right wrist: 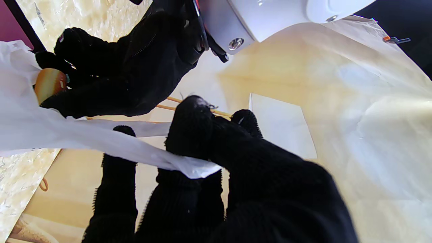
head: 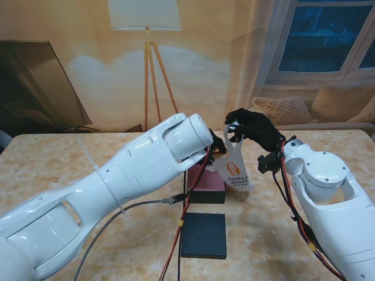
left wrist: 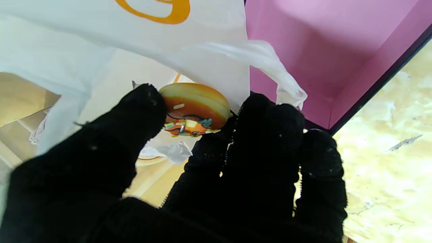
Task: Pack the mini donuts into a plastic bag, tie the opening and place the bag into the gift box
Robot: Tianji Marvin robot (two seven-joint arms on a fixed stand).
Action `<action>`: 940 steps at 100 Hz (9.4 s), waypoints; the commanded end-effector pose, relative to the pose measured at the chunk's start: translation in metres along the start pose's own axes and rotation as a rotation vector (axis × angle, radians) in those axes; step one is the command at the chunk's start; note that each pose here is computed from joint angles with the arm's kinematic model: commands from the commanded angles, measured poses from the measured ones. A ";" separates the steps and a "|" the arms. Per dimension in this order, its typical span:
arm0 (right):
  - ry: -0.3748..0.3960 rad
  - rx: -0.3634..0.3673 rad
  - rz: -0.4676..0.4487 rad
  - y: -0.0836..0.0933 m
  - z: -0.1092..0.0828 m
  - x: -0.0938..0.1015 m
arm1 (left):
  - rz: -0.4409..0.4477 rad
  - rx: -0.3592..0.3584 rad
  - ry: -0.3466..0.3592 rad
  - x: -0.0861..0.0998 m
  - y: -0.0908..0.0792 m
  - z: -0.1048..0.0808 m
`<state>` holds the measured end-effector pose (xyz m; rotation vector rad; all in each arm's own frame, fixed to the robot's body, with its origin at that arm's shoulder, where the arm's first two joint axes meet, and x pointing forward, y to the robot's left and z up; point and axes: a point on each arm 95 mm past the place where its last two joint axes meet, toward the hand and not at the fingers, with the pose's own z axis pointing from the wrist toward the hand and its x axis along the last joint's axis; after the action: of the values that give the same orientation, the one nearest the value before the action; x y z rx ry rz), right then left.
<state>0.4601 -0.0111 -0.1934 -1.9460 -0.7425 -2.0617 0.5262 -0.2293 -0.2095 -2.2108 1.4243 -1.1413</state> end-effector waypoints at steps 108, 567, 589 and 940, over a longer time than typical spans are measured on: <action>0.002 0.018 0.002 -0.007 -0.004 0.000 | -0.098 -0.065 -0.024 0.002 -0.004 -0.014; 0.019 -0.068 -0.118 0.027 -0.018 -0.003 | -0.207 -0.153 0.244 -0.041 -0.011 -0.016; 0.013 -0.066 -0.219 0.032 -0.018 -0.013 | -0.287 -0.211 0.232 -0.039 -0.012 -0.024; 0.055 -0.015 -0.369 0.037 -0.016 -0.011 | -0.051 -0.473 0.660 -0.101 0.030 -0.060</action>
<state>0.4662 -0.0593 -0.1941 -1.8697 -1.1526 -2.3421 0.4503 -0.1371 -0.2280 -2.2355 1.9779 -1.8667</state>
